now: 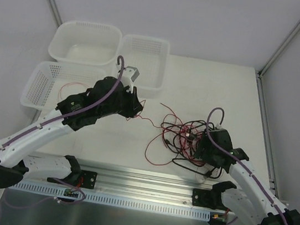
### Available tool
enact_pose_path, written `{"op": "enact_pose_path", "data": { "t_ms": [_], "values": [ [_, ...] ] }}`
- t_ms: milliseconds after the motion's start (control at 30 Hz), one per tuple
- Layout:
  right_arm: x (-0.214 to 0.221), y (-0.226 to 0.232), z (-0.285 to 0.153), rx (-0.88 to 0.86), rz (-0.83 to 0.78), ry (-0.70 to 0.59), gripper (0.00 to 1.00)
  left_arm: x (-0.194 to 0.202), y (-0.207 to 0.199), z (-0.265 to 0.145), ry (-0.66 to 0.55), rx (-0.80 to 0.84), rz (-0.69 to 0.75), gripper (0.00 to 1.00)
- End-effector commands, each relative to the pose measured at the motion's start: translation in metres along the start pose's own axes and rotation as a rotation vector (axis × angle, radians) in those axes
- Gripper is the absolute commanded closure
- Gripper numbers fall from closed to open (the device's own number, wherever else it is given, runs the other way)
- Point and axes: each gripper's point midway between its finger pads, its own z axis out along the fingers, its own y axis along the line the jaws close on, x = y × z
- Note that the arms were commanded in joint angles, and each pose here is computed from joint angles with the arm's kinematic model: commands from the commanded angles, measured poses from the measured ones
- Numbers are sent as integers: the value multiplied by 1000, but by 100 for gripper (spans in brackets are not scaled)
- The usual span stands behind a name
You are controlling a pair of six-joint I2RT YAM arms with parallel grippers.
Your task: Untangle the cables
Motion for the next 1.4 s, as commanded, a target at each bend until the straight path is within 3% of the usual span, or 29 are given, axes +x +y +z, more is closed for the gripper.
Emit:
{"op": "enact_pose_path", "data": {
  "t_ms": [0,133,333,433,500,633,867,1100,1367],
  "values": [
    [-12,-1,-3,-3,87,-36,30,-33,-27,-51,-65,138,46,100],
    [-18,-12,-6,25,127,-52,30,-72,-42,-103,-184,215,71,100],
    [-25,-24,-10,60,128,-80,29,-134,-40,-180,-402,191,50,100],
    [-35,-19,-22,33,91,-117,26,-150,-45,-199,-459,209,50,100],
    [-38,-7,-34,-29,46,-123,25,-152,-53,-196,-447,237,55,100],
    [-63,31,-90,-229,-123,-260,23,-142,-70,-168,-349,285,63,100],
    [-70,114,-194,-737,-455,-477,32,-117,-90,-108,-160,320,40,100],
    [-62,171,-206,-952,-688,-472,33,-128,-92,-110,-188,314,24,100],
    [-31,231,-161,-1022,-838,-301,35,-139,-84,-124,-249,281,2,100]
  ]
}}
